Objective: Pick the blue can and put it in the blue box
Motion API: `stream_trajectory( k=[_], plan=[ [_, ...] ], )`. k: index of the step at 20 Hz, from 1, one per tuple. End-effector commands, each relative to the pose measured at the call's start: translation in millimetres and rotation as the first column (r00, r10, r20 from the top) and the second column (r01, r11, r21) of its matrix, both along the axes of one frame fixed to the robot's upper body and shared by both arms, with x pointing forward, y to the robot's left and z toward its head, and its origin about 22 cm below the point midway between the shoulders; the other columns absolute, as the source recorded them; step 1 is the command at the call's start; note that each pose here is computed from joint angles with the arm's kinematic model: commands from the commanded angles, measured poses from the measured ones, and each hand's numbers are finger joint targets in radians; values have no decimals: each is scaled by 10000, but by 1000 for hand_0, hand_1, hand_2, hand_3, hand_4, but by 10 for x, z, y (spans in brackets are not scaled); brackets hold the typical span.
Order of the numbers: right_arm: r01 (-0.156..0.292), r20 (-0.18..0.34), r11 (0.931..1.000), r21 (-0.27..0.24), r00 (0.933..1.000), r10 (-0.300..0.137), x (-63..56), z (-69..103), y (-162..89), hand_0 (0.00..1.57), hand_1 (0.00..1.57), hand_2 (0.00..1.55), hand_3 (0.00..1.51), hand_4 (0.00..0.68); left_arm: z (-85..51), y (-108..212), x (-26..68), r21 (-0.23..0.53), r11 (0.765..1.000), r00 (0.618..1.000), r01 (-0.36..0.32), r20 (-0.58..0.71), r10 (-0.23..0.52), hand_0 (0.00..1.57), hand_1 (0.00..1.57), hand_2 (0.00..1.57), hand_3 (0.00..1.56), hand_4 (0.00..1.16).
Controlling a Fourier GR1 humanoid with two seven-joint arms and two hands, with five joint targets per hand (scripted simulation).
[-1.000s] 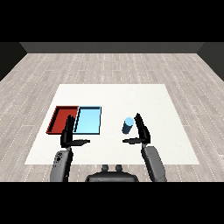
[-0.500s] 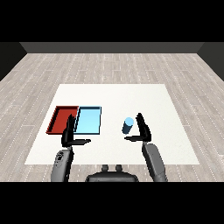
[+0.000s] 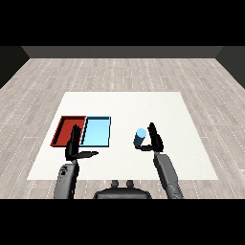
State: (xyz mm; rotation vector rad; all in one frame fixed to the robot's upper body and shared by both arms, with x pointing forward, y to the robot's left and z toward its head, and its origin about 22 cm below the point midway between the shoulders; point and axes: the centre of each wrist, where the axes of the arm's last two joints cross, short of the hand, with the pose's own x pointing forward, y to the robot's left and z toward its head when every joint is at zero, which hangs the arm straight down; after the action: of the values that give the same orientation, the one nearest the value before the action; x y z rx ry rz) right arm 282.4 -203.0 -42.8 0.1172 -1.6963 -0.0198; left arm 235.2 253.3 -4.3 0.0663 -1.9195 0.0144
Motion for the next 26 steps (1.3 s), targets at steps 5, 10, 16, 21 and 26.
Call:
stream_trajectory(
  k=[5,10,16,21,26],
  plan=[
    [366,-485,9988,331,9982,-350,291,-156,135,0,0,0,0,0,78,153,-25,7,9999,9998,-117,-156,117,0,0,0,0,0],
    [353,-804,9973,649,9963,-300,141,-280,-61,0,0,0,0,0,-33,7,53,158,9999,10000,-64,48,63,0,0,0,0,0],
    [166,-908,9975,693,9958,-103,397,-181,174,0,0,0,0,0,6,60,13,102,9995,9988,-304,387,300,0,0,0,0,0],
    [66,-1048,9954,954,9945,35,260,-255,25,0,0,0,0,0,141,159,-12,187,9995,9995,-239,205,235,0,0,0,0,0],
    [55,-982,9924,1232,9951,67,408,-317,138,0,0,0,0,0,138,55,45,95,9997,9994,-232,243,229,0,0,0,0,0]
  ],
)
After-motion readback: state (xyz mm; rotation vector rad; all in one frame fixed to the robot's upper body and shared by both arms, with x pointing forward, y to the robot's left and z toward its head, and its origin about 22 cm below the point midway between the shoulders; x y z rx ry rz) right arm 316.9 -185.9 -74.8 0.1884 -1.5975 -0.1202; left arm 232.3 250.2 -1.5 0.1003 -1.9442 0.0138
